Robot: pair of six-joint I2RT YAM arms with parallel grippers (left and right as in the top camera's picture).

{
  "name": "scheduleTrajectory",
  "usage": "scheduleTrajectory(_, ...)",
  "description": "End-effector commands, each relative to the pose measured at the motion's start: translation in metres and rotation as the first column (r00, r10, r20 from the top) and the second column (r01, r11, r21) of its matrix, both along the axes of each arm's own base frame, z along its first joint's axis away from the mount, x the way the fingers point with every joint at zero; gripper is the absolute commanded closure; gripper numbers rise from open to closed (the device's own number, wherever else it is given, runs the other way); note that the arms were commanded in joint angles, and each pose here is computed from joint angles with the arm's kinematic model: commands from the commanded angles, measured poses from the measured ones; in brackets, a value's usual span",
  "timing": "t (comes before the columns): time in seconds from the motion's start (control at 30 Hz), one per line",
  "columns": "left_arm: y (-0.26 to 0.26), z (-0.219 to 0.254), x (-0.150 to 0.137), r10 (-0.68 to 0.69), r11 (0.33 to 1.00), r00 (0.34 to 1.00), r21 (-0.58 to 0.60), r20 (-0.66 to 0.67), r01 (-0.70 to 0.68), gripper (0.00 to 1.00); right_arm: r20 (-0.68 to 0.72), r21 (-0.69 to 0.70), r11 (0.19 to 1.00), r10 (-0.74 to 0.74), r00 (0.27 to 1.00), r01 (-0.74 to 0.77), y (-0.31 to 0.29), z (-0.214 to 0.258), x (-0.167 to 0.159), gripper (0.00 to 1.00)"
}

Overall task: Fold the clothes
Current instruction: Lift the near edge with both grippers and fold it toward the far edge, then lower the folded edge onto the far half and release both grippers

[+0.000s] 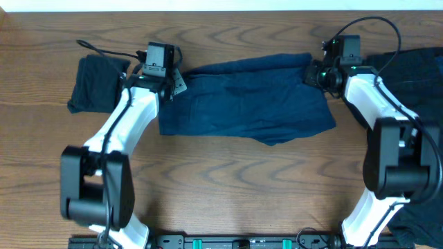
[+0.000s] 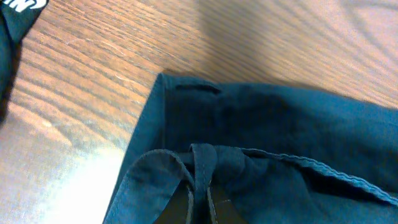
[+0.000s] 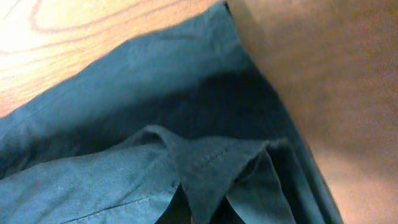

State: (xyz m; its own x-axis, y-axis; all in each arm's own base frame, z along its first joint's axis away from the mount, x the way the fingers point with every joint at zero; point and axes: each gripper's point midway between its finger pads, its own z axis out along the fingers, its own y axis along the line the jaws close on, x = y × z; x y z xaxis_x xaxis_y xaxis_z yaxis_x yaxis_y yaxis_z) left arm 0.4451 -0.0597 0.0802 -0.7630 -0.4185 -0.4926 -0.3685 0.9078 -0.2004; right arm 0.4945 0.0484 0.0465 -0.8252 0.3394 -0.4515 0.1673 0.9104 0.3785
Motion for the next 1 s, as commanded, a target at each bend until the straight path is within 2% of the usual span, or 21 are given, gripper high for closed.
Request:
scheduleTrajectory(0.0,0.012,-0.014,0.011,0.035,0.997,0.999,0.073,0.003,-0.035,0.94,0.04,-0.017,1.0,0.007,0.999,-0.006,0.002,-0.004,0.014,0.99)
scheduleTrajectory(0.33,0.03,-0.059,0.017,0.103,0.993,0.993,0.069,-0.052,-0.099,0.94,0.158,-0.046,0.998,0.045,0.986,-0.038,0.002,0.007,0.036,0.98)
scheduleTrajectory(0.43,0.031,-0.064,0.016,0.105,0.992,0.993,0.07,-0.06,-0.1,0.94,0.157,-0.046,0.998,0.045,0.987,-0.038,0.002,0.006,0.036,0.92)
scheduleTrajectory(0.47,0.031,-0.064,0.016,0.104,0.993,0.993,0.07,-0.061,-0.1,0.94,0.156,-0.046,0.998,0.046,0.987,-0.039,0.003,0.006,0.036,0.84)
scheduleTrajectory(0.53,0.031,-0.062,0.017,0.104,0.993,0.993,0.068,-0.054,-0.1,0.93,0.156,-0.049,0.998,0.045,0.987,-0.038,0.003,0.006,0.036,0.55)
scheduleTrajectory(0.57,0.03,-0.059,0.019,0.104,0.993,0.994,0.066,-0.044,-0.101,0.91,0.16,-0.049,0.998,0.045,0.986,-0.038,0.003,0.006,0.036,0.31)
scheduleTrajectory(0.6,0.03,-0.055,0.021,0.104,0.993,0.994,0.062,-0.03,-0.102,0.88,0.168,-0.049,0.998,0.046,0.985,-0.038,0.003,0.008,0.038,0.01)
scheduleTrajectory(0.67,0.029,-0.039,0.025,0.101,0.994,0.995,0.05,0.007,-0.101,0.7,0.201,-0.063,0.996,0.07,0.977,-0.058,0.002,0.018,0.042,0.01)
scheduleTrajectory(0.73,0.024,-0.012,0.03,0.051,0.998,0.997,0.039,0.058,-0.053,0.44,0.229,-0.058,0.995,0.093,0.969,-0.082,0.001,0.034,0.044,0.01)
scheduleTrajectory(0.83,0.012,0.034,0.027,-0.013,1.0,0.991,-0.013,0.135,0.015,0.38,0.224,-0.001,0.993,0.112,0.968,-0.114,0.001,0.062,0.033,0.01)
scheduleTrajectory(0.97,-0.003,0.081,0.001,-0.067,0.992,0.984,-0.095,0.165,0.083,0.38,0.161,0.018,0.988,0.151,0.975,-0.156,0.002,0.086,-0.001,0.01)
